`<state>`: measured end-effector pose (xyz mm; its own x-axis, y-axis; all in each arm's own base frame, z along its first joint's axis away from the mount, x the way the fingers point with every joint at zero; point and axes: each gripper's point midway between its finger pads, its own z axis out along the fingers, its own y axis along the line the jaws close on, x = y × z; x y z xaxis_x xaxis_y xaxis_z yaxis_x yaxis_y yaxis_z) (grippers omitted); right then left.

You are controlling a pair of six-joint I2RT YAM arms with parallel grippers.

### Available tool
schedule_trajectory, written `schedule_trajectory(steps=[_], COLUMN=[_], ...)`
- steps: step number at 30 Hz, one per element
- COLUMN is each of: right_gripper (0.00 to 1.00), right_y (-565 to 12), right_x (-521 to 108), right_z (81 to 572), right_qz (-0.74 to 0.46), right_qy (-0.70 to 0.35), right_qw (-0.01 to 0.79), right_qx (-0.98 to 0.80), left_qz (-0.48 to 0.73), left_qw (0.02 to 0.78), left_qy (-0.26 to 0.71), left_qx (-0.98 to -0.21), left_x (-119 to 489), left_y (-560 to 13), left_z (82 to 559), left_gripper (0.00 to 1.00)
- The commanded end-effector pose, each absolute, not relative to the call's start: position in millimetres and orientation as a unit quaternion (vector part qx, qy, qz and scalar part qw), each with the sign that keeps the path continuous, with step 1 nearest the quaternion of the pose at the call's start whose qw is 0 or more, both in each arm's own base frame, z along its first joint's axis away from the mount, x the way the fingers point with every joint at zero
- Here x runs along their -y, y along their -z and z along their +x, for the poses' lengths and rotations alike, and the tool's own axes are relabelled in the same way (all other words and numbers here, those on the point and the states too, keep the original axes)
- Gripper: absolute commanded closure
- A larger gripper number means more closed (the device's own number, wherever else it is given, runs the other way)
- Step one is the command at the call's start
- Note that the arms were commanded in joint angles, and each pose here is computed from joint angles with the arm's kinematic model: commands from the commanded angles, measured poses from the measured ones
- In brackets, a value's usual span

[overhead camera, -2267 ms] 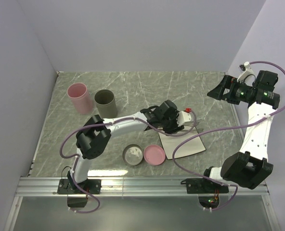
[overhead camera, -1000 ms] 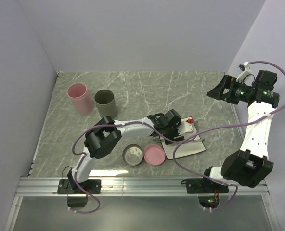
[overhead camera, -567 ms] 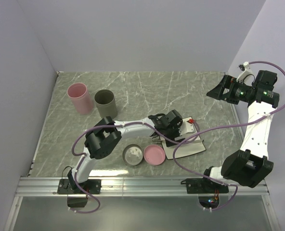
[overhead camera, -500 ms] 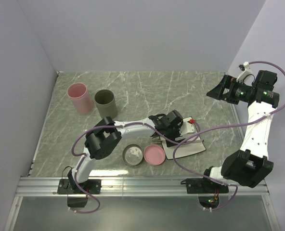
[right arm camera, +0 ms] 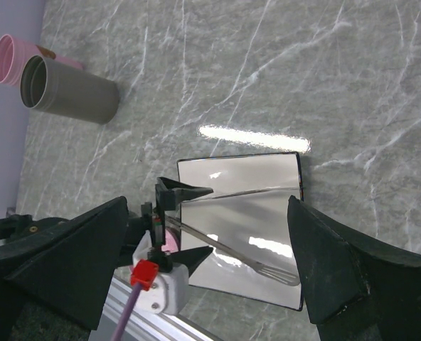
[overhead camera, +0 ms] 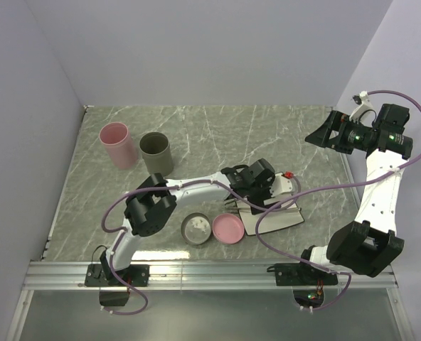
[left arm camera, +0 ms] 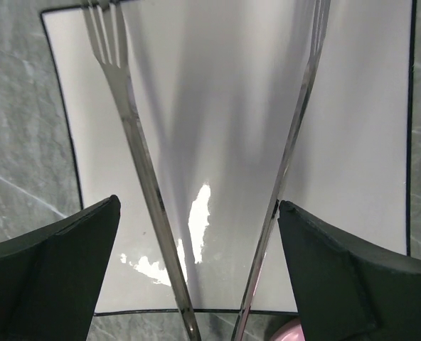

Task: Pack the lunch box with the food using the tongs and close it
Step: Place the clamp on the plate, then pick up the box lid from the center of the board.

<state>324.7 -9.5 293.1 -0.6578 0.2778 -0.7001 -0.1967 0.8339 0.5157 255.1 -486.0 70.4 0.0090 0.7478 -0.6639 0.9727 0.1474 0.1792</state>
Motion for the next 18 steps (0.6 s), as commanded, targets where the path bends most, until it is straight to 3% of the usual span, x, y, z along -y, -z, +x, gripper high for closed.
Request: schedule_trajectory(steps=[1, 8, 18], right_gripper=[0.00, 0.00, 0.00], right_y=[-311.3, -317.6, -319.8], right_x=[10.4, 10.7, 8.2], right_z=[327.3, 326.0, 324.0], right_qz=[0.006, 0.002, -0.005], right_qy=[-0.280, -0.275, -0.276], right_qw=[0.439, 0.446, 0.447], right_qx=[-0.854, -0.852, -0.851], left_qz=[0.608, 0.591, 0.563], left_qw=[0.382, 0.398, 0.408], left_qy=[0.196, 0.217, 0.222], left_qx=[-0.668, -0.667, -0.683], left_x=[499.1, 488.2, 412.8], left_y=[-137.1, -179.5, -238.1], left_z=[258.5, 250.5, 253.5], left_gripper=[0.00, 0.01, 0.01])
